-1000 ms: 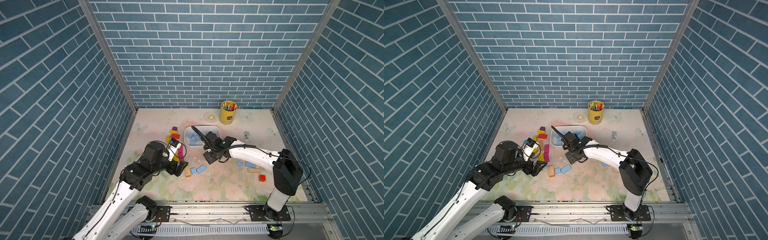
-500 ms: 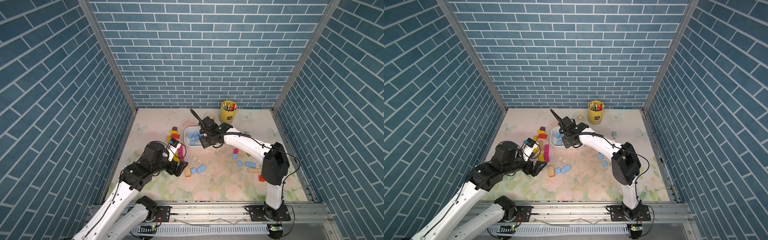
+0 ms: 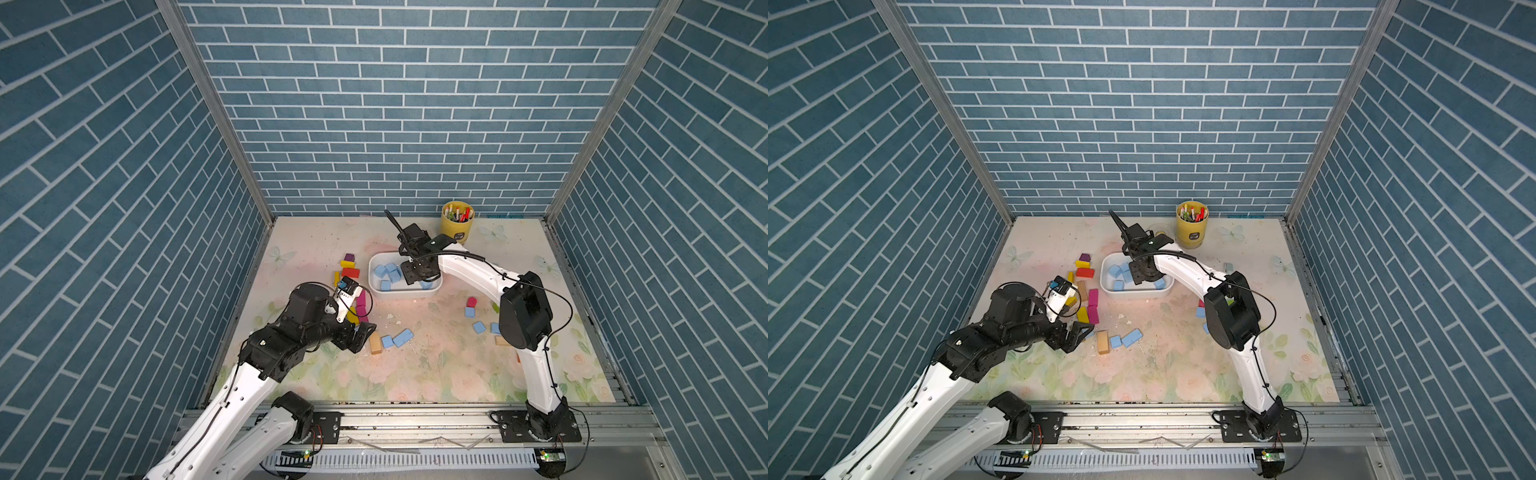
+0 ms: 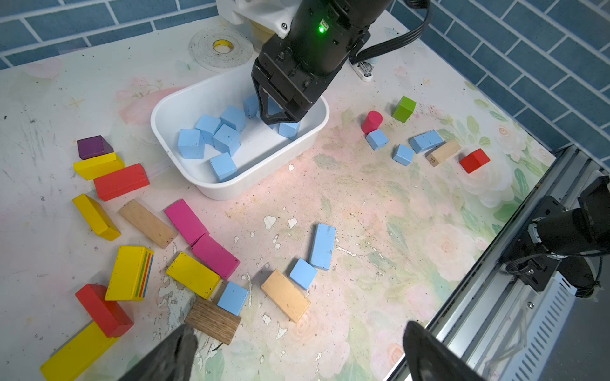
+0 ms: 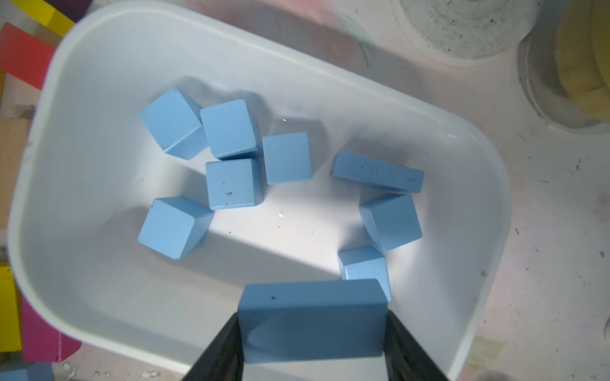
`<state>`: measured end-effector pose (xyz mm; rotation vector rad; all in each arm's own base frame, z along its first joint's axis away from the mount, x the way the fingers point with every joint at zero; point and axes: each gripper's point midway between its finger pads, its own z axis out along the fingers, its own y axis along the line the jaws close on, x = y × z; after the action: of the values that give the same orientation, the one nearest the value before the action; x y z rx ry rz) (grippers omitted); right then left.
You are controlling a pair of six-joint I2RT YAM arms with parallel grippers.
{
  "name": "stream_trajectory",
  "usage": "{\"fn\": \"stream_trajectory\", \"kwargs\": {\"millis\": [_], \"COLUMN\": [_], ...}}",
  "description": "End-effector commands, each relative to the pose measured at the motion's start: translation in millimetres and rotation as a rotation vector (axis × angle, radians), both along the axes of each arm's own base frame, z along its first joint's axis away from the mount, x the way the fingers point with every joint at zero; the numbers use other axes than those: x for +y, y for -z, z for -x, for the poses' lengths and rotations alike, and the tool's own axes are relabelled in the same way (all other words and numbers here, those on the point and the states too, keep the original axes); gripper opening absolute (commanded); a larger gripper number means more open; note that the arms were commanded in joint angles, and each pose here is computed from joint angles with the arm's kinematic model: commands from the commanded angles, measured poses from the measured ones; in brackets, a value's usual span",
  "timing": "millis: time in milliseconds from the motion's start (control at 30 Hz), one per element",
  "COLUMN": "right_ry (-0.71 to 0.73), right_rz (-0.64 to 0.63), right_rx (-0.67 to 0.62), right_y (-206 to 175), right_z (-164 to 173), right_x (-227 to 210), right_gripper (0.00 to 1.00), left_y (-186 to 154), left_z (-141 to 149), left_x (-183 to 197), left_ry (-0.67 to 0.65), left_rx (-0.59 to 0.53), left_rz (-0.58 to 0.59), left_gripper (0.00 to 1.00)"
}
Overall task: Pick out the blue building blocks
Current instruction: Place the building block in the storage box.
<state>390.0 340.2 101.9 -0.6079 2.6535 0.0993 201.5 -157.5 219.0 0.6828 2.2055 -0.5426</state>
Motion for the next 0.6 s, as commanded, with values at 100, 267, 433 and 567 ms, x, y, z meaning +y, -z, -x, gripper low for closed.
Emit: {"fn": "stream_trajectory", "kwargs": {"millis": [100,267,433,567], "right_ry": [0.039,0.046,0.046,0.042], "right_rz": [0.015,0.013,0.004,-0.009], "right_rx": [0.072,0.094,0.106,0.108], "right_y": [24,33,36,31], "right_z": [0,-1,-1,-1], "right_x": [2,4,6,8], "right_gripper": [0.38,0.43,0.55,0.7], "left_y": [5,5,5,5], "left_z": [4,4,4,4], "left_x": [2,2,2,3], "left_ry": [0.005,0.006,0.005,0.004], "left_rx": [0.007,0.008,0.009,0.007], "left_rz": [-0.014,-0.014,-0.014,-0.015], "left_gripper": [0.99,0.99,0.99,0.99]}}
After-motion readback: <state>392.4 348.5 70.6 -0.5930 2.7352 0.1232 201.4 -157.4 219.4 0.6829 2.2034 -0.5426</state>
